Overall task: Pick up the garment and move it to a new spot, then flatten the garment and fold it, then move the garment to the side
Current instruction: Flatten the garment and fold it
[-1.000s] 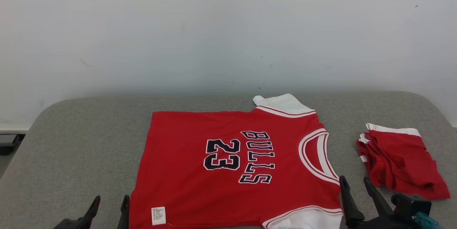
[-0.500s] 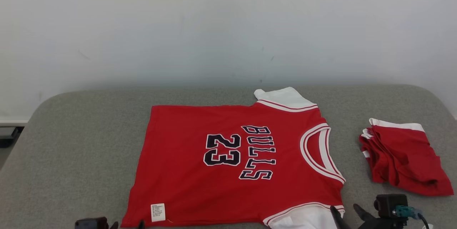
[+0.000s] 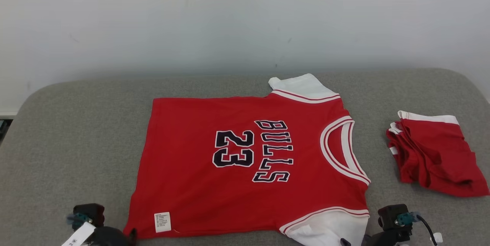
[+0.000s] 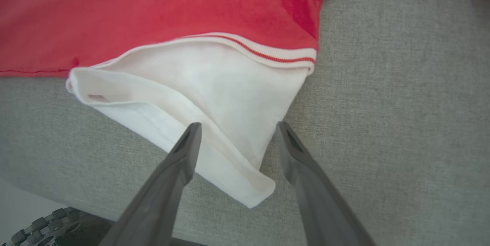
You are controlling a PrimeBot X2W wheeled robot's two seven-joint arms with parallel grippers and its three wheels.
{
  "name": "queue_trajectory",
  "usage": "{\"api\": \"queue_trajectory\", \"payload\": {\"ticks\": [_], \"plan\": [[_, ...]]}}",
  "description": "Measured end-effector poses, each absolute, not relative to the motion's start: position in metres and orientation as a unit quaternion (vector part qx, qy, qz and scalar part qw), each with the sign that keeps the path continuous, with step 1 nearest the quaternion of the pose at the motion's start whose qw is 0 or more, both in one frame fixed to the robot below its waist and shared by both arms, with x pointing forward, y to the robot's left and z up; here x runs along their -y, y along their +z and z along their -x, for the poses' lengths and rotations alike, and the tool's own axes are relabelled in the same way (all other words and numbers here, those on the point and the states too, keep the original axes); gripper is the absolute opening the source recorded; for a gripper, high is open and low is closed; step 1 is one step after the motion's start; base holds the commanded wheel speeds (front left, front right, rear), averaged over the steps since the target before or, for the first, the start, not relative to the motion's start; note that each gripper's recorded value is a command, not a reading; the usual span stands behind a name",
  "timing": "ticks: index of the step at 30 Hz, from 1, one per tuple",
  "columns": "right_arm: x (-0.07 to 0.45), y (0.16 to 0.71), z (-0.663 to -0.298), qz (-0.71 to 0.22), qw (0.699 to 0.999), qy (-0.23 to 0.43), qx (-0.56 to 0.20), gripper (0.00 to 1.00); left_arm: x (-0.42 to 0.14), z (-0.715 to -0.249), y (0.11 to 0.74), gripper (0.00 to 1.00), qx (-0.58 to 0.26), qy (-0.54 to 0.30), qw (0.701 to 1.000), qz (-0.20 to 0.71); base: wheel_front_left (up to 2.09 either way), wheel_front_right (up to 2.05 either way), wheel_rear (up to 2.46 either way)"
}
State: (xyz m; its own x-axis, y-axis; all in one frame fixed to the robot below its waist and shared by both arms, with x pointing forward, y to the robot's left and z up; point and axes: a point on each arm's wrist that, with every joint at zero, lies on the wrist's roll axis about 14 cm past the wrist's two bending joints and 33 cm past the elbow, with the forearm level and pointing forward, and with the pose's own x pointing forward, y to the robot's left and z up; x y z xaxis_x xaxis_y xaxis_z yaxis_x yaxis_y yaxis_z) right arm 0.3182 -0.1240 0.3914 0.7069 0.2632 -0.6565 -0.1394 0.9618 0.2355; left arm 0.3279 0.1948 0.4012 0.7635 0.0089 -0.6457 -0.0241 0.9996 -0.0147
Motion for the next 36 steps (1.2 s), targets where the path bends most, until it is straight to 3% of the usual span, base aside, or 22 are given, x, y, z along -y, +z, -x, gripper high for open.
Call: {"api": "queue_trajectory", "payload": {"ticks": [6, 10, 13, 15, 16, 18, 19, 36], "plan": [[0.128, 0.384, -0.314, -0.085, 0.911, 0.100, -0.390, 1.00, -0.191, -0.334, 0.391, 0.98, -0.371, 0.004, 0.929, 0.005, 0.00, 0.00, 0.00], [0.130, 0.380, -0.312, -0.087, 0.906, 0.097, -0.403, 1.00, -0.186, -0.335, 0.382, 0.74, -0.392, -0.003, 0.920, 0.003, 0.00, 0.00, 0.00], [0.130, 0.379, -0.311, -0.088, 0.904, 0.097, -0.407, 1.00, -0.181, -0.336, 0.380, 0.47, -0.398, -0.008, 0.917, 0.002, 0.00, 0.00, 0.00], [0.129, 0.380, -0.311, -0.088, 0.903, 0.099, -0.408, 1.00, -0.179, -0.336, 0.379, 0.42, -0.400, -0.010, 0.916, 0.002, 0.00, 0.00, 0.00], [0.129, 0.380, -0.311, -0.088, 0.904, 0.100, -0.407, 1.00, -0.179, -0.335, 0.377, 0.33, -0.404, -0.010, 0.915, 0.001, 0.00, 0.00, 0.00], [0.128, 0.380, -0.310, -0.087, 0.902, 0.099, -0.410, 1.00, -0.178, -0.334, 0.375, 0.05, -0.407, -0.013, 0.913, 0.000, 0.00, 0.00, 0.00], [0.128, 0.379, -0.309, -0.086, 0.901, 0.099, -0.413, 1.00, -0.176, -0.335, 0.375, 0.00, -0.407, -0.016, 0.913, 0.000, 0.00, 0.00, 0.00], [0.123, 0.370, -0.293, -0.078, 0.888, 0.107, -0.439, 1.00, -0.173, -0.338, 0.373, 0.00, -0.411, -0.021, 0.911, 0.003, 0.00, 0.00, 0.00]]}}
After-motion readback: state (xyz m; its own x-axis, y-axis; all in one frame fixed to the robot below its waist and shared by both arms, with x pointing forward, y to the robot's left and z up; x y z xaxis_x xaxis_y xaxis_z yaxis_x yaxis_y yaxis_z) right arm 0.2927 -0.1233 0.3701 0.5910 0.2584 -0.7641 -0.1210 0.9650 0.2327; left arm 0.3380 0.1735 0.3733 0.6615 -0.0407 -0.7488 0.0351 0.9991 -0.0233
